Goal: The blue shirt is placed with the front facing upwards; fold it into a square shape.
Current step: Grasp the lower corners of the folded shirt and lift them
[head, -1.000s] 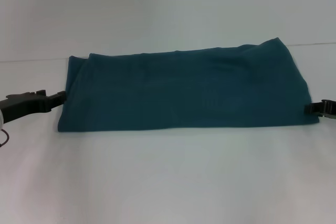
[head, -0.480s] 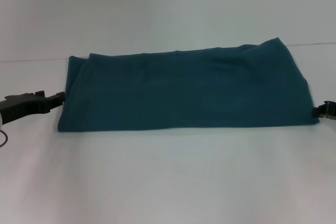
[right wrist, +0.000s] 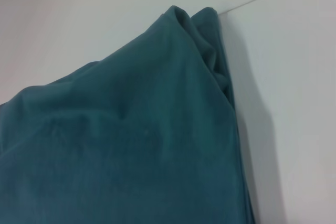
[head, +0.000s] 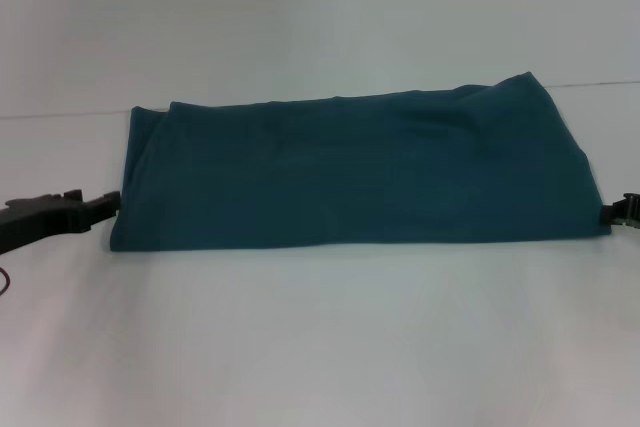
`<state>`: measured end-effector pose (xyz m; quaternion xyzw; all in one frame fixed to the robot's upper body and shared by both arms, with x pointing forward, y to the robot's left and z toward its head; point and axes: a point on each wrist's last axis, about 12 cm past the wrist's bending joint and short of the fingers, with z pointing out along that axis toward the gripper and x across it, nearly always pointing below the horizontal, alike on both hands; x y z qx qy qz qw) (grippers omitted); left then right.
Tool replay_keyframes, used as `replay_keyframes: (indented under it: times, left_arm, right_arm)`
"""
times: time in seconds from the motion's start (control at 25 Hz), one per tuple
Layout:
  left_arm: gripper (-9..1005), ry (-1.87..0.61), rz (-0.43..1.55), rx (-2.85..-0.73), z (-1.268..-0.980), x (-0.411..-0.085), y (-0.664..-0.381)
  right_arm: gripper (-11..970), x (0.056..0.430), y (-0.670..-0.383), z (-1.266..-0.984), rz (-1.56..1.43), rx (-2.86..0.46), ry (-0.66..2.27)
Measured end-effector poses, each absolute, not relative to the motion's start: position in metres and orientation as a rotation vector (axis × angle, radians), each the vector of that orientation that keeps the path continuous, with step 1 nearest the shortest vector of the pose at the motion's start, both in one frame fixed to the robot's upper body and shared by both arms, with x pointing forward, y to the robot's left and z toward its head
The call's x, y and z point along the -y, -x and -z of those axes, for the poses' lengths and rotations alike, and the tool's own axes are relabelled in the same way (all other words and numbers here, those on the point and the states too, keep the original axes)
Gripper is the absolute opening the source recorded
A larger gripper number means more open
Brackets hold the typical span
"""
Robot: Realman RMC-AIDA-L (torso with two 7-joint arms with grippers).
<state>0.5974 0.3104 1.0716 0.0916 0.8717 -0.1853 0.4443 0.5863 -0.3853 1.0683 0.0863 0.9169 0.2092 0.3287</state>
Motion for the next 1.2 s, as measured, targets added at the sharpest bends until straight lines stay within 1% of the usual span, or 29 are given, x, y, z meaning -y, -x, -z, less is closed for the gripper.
replay_keyframes:
  times: [0.44,0.76,1.2]
  left_arm:
    - [580,-0.279,0.474,-2.223,-1.057,-0.301,-0.589]
    - [568,-0.294,0.474,-2.236,-1.053,-0.296,-0.59]
    - [551,-0.338,0.467,-2.237,-1.054,-0.288,-0.593]
  right_arm:
    - [0,0.386,-0.586,-1.07,-0.558,-2.395,-0.23]
    - [0,0.386,-0.586,-1.07,-0.557,-2.395,-0.226]
    - [0,0.387,-0.586,-1.07,-0.559,-2.391,-0.231]
